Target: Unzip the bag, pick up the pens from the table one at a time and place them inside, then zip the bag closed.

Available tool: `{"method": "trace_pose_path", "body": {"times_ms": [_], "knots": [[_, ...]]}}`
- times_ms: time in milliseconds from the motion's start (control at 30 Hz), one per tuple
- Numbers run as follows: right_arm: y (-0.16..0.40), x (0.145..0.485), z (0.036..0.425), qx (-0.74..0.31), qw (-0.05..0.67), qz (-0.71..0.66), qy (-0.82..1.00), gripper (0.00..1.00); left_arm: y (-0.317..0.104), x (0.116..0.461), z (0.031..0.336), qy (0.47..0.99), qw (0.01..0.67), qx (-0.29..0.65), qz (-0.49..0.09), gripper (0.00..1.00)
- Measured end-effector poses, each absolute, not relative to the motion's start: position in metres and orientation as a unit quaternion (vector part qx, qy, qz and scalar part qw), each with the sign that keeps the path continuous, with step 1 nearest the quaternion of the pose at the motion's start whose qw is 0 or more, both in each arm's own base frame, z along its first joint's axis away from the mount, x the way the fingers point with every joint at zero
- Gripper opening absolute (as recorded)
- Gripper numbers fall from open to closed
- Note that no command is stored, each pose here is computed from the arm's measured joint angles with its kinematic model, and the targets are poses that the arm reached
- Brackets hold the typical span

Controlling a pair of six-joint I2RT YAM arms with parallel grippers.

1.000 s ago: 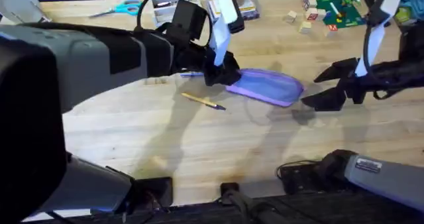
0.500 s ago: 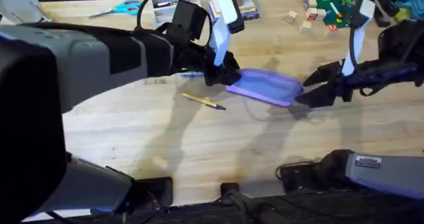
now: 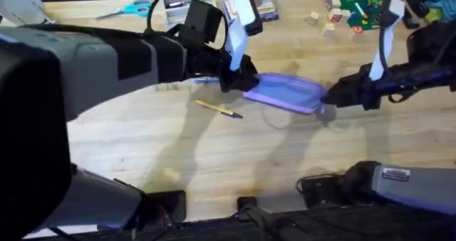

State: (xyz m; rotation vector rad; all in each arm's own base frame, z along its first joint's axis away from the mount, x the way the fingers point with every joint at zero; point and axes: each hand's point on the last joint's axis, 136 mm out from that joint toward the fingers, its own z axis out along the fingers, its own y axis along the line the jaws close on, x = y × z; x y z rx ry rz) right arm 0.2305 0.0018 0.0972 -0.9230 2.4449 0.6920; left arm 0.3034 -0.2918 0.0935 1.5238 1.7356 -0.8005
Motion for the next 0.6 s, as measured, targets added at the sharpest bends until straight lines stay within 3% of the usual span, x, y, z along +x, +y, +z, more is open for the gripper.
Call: {"method": "trace_pose_path", "body": {"times_ms": [600], "knots": [[-0.004,0.239,0.153,-0.367,0.279,0.171,0.871,0.032,-0.289,0.306,0.094,0.67,0.343,0.583,-0.306,0.055]]}}
